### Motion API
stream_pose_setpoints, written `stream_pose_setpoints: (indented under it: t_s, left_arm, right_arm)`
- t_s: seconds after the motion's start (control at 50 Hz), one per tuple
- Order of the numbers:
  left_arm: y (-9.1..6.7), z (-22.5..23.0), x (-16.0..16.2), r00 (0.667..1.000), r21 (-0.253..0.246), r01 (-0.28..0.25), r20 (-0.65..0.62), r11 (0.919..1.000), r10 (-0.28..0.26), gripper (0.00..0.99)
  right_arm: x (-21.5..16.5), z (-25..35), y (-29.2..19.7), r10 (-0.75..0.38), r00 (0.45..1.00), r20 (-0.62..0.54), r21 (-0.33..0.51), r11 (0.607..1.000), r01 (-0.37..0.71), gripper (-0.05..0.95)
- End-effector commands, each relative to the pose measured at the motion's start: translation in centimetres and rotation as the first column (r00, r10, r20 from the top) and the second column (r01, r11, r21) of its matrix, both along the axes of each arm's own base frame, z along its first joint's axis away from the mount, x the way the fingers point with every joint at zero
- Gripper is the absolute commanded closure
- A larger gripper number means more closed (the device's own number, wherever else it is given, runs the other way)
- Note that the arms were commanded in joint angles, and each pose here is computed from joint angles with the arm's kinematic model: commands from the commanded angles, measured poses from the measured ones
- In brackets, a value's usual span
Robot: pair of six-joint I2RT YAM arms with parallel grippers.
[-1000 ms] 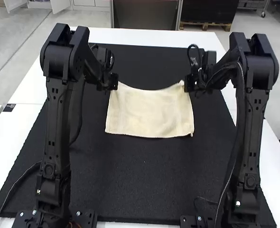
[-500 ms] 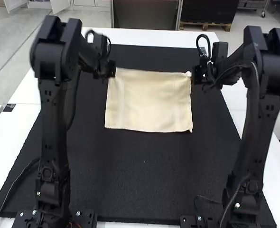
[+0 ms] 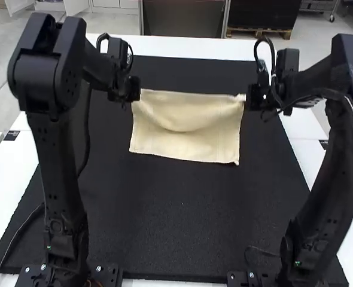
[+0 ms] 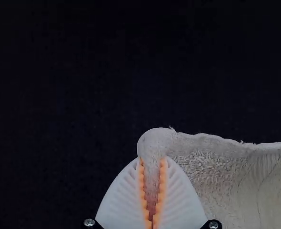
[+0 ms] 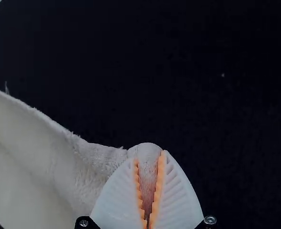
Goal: Fold the towel.
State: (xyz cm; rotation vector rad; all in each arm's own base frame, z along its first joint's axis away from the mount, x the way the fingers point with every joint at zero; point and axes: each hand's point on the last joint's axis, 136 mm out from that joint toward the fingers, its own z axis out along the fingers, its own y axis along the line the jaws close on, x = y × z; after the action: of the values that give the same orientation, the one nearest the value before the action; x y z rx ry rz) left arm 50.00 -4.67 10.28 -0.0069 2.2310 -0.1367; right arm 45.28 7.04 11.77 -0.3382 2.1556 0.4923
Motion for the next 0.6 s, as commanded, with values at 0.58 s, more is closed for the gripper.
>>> stream_pose_setpoints:
  t_s: [0.58]
  left_arm:
    - [0.7,1.6,-9.0,0.999,-0.061,-0.023,0.03,0.9979,0.025,0.97]
  right_arm:
    - [-9.5,-0.5,1.6,-0.025,0.998,-0.061,0.037,0.999,0.027,0.92]
